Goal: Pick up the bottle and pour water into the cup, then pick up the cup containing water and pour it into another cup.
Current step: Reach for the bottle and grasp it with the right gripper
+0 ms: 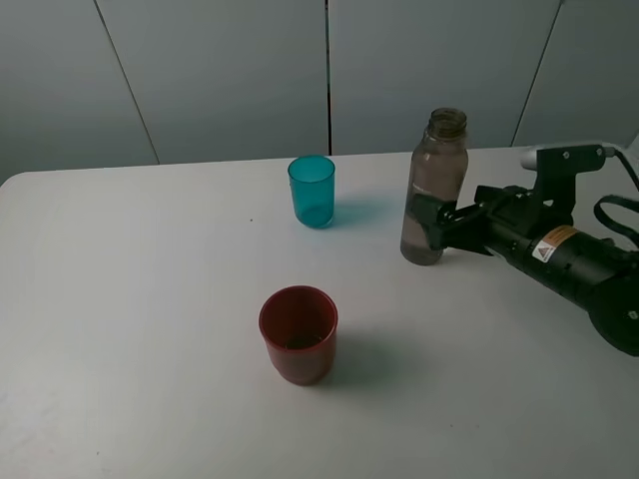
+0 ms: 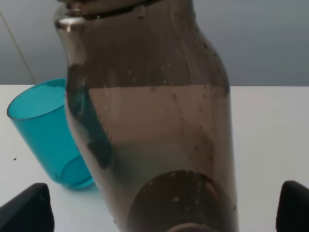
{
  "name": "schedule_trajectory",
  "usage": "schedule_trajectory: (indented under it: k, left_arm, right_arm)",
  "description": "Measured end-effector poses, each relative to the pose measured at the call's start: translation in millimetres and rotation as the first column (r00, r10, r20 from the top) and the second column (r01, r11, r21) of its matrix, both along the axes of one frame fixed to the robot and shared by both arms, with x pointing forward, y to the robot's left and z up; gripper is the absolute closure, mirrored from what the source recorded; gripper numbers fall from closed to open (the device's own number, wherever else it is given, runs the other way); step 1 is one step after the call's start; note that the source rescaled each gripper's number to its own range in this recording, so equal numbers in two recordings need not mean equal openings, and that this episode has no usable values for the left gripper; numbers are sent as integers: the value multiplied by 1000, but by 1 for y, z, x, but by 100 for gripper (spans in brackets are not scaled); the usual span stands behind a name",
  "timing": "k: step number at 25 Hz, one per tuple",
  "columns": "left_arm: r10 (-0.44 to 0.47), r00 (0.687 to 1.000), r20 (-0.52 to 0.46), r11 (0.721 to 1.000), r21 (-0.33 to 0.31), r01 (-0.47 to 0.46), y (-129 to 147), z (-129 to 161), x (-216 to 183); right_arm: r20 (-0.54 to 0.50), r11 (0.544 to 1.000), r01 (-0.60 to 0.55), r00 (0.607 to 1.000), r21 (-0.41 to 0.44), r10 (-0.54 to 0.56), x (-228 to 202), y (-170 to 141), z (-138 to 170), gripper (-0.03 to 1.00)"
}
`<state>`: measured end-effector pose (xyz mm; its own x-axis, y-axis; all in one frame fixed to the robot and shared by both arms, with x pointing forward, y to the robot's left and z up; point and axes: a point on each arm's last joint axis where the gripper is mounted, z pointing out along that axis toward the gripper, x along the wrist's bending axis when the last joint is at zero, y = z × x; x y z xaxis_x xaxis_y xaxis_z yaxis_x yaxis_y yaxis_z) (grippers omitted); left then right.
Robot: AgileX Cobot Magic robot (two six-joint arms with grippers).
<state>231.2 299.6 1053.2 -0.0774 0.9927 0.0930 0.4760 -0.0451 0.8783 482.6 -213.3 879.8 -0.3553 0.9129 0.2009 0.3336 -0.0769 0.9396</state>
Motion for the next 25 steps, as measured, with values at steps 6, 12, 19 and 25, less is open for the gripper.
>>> schedule_trajectory:
  k: [6,12,19,25]
  left_arm:
    - [0,1000,0,1000,0,0,0,0,0]
    - [0,1000,0,1000,0,0,0,0,0]
    - [0,1000,0,1000,0,0,0,0,0]
    - [0,1000,0,1000,0,0,0,0,0]
  right_arm:
    - [31,1000,-10,999,-27,10,15,4,-4,-3]
    - [39,997,-49,998,-58,51,27,11,-14,-3]
    - [62,995,-56,996,-77,61,41,15,-20,-3]
    - [77,995,-59,995,-81,65,50,18,-23,19]
